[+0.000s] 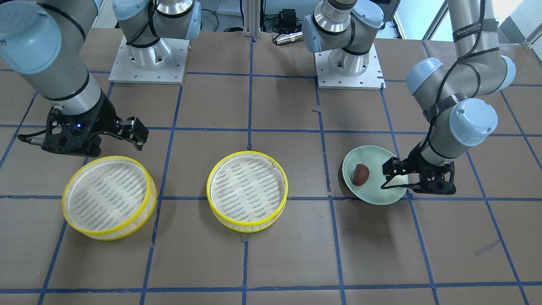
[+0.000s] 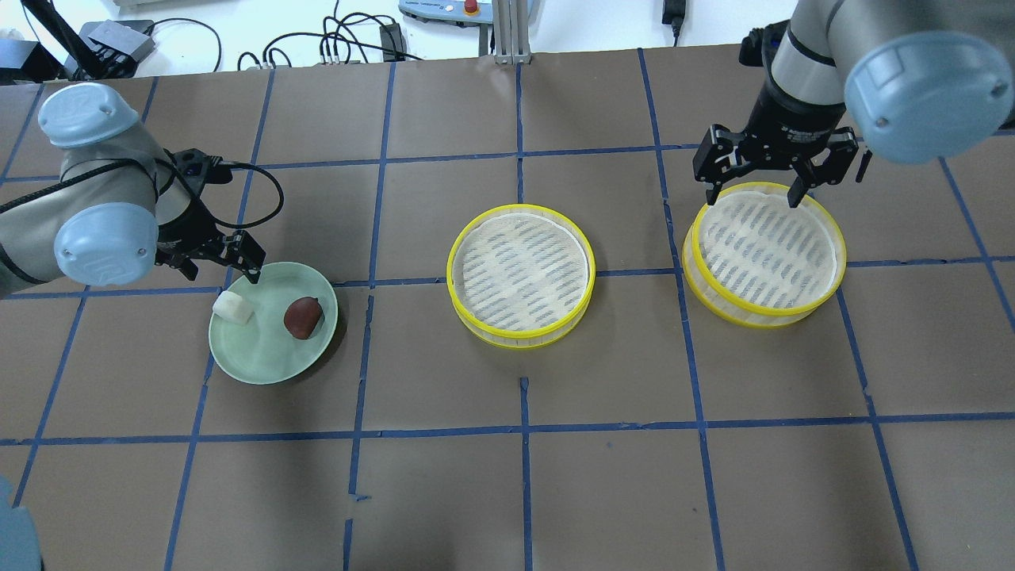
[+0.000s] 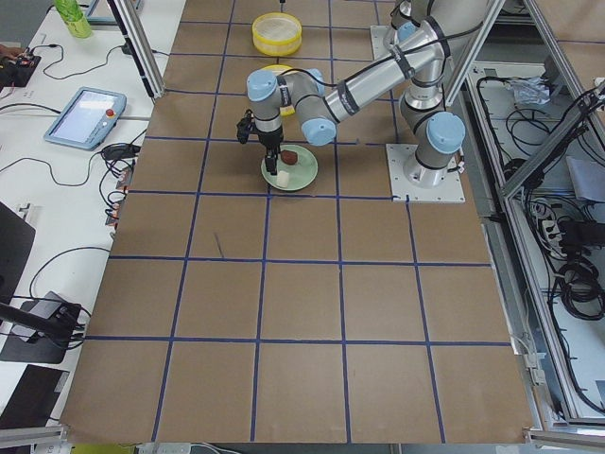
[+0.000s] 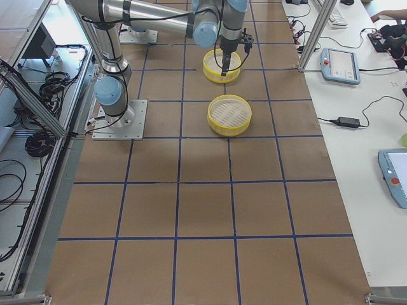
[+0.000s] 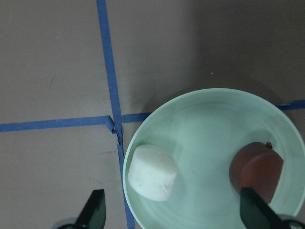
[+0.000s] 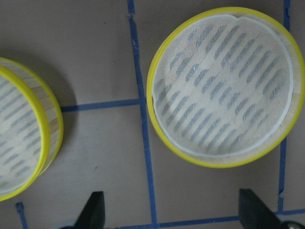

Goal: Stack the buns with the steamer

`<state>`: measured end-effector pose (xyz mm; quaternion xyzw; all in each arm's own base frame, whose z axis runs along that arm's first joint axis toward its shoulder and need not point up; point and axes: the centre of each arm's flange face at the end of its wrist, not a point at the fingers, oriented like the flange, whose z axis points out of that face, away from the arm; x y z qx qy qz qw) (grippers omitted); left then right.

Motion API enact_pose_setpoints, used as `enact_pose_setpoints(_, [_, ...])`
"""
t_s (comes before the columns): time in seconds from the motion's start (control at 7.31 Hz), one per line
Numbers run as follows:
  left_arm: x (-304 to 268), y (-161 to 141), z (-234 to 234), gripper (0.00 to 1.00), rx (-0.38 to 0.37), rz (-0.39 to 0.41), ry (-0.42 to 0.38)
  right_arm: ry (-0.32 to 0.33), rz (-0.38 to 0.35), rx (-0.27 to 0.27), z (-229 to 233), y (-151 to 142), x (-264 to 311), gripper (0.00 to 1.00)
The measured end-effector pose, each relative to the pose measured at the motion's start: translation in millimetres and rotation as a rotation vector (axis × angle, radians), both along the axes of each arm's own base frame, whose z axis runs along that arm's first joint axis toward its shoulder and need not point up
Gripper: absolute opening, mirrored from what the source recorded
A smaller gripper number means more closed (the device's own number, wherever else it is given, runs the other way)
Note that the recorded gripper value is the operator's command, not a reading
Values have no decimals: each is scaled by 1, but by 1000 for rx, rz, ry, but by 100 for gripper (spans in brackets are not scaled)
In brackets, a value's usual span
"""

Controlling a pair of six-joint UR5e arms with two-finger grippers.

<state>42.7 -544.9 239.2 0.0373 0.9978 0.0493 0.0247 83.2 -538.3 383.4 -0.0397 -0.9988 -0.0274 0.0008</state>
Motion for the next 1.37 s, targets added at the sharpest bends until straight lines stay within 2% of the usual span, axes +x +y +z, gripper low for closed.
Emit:
enact_pose_setpoints(0.27, [0,1,-24,22,40,-1,10,-2,22,-16,-54,-17,-60,100])
enact_pose_setpoints(0.41, [-1,5,-32,9,55,0,14,-5,25,-15,-77,-27,-98,100])
enact_pose_setpoints(0.55, [-2,8,-36,2,64,1,16,-4,41,-27,-97,-37,-132,100])
enact_pose_setpoints(0.82, [-4,11,-33,1,58,22,11,-1,65,-54,-136,-51,-176,100])
enact_pose_setpoints(1.23, [-15,15,14,1,-24,80,-16,-5,65,-36,-161,-52,-189,100])
enact_pose_setpoints(1.37, [-29,19,32,1,-45,98,-19,-6,65,-27,-165,-51,-189,94])
